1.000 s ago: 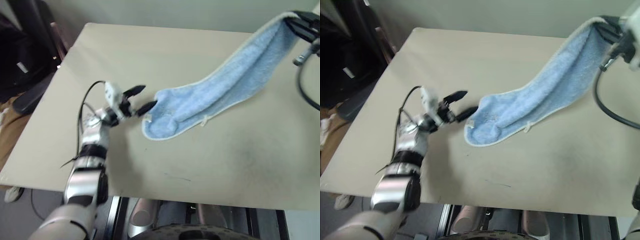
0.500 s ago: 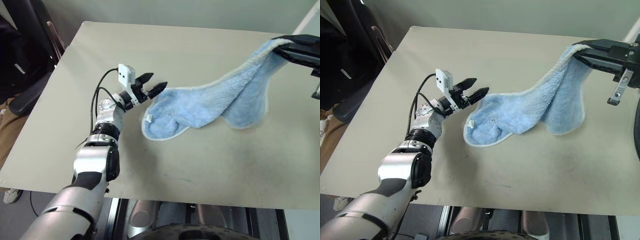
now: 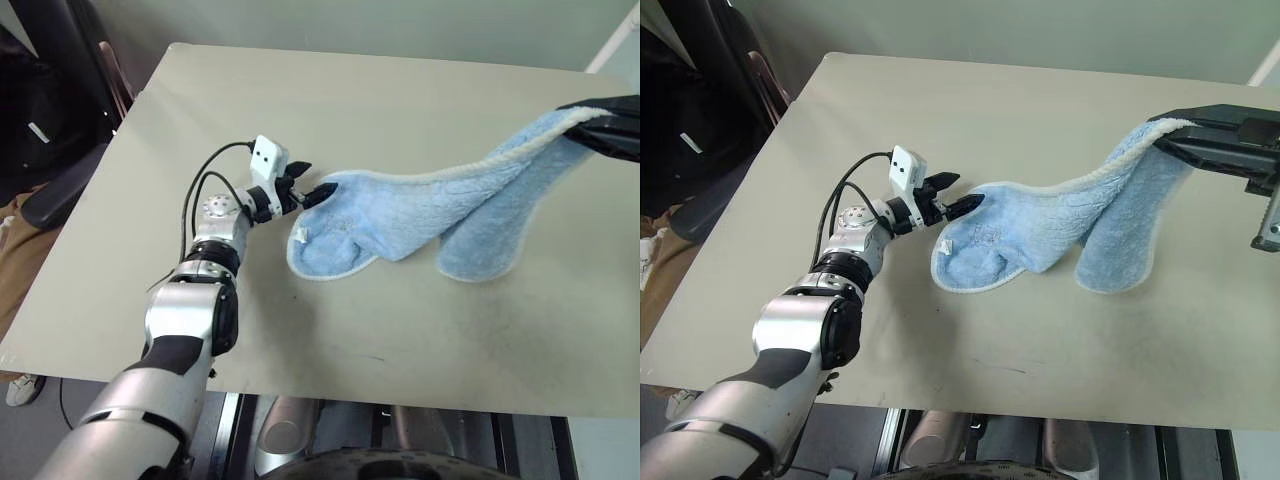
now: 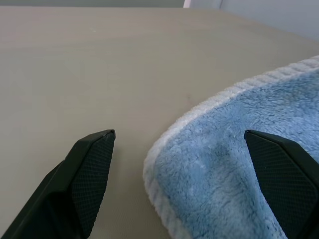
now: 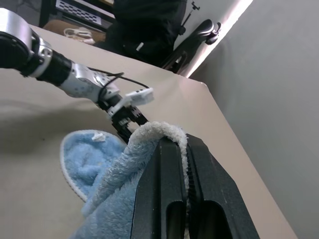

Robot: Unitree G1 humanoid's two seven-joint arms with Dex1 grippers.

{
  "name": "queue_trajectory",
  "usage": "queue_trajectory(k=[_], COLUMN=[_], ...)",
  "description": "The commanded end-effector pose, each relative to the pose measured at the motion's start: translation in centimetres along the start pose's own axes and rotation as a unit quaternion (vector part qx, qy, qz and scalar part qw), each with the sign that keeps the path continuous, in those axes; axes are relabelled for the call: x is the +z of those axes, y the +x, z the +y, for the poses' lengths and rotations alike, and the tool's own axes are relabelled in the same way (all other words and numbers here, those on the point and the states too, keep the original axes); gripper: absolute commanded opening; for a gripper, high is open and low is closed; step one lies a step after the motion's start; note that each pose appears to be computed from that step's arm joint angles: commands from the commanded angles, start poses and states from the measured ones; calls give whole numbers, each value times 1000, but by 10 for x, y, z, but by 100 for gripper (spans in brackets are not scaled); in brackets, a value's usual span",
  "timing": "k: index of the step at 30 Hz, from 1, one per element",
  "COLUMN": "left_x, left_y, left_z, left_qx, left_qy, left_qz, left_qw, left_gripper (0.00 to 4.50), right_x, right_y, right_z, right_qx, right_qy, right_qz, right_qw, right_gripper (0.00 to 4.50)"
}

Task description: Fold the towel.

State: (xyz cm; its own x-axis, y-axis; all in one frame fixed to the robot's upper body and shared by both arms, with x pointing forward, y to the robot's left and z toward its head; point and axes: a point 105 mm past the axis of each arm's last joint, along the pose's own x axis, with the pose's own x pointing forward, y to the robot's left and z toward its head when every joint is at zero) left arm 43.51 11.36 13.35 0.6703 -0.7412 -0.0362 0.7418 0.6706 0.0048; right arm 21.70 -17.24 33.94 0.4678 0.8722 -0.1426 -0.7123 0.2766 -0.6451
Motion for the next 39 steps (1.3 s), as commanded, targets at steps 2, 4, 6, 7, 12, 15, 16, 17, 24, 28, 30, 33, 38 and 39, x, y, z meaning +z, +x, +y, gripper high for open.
queue_trajectory(k=[2,4,6,7,12,15,16,17,24,28,30,33,38,39], left_x=[21,18,15,14,-1,1,1,-1,-1,-6,-6,-6,-5,-3], left_y=[14,18,21,22,20,21,21,21,21,20,20,19,19,19], left_z=[-3,-6,-7,-7,-9,-6,-7,-8,-8,-10,-10,-12,-11,-11], left_qx=[2,1,3,4,-6,10,7,4,6,-3,-4,-13,-9,-9], left_qy=[10,3,-21,-35,-12,-25,-30,-28,-56,-68,-76,-89,-96,-100], left_qz=[-15,-5,5,7,66,56,56,62,53,60,57,55,50,45], left_qw=[1000,1000,1000,999,998,998,998,998,997,996,995,994,994,994], left_gripper=[450,450,450,450,450,450,450,450,450,412,356,248,63,33], right_x=[15,17,18,18,17,16,16,16,14,14,14,14,12,12], right_y=[-3,-2,-1,0,-1,-1,-1,-1,0,0,0,0,0,0], right_z=[6,10,13,14,16,17,17,17,16,16,17,17,17,17], right_qx=[2,7,11,12,10,9,8,8,8,8,9,10,10,10], right_qy=[-23,-21,-19,-19,-16,-14,-14,-14,-13,-13,-13,-12,-13,-13], right_qz=[-5,-5,-3,-2,5,9,9,10,12,12,13,14,20,20], right_qw=[1000,1000,1000,1000,1000,1000,1000,1000,1000,1000,1000,1000,1000,1000], right_gripper=[4,4,4,4,4,4,4,4,4,0,0,0,0,0])
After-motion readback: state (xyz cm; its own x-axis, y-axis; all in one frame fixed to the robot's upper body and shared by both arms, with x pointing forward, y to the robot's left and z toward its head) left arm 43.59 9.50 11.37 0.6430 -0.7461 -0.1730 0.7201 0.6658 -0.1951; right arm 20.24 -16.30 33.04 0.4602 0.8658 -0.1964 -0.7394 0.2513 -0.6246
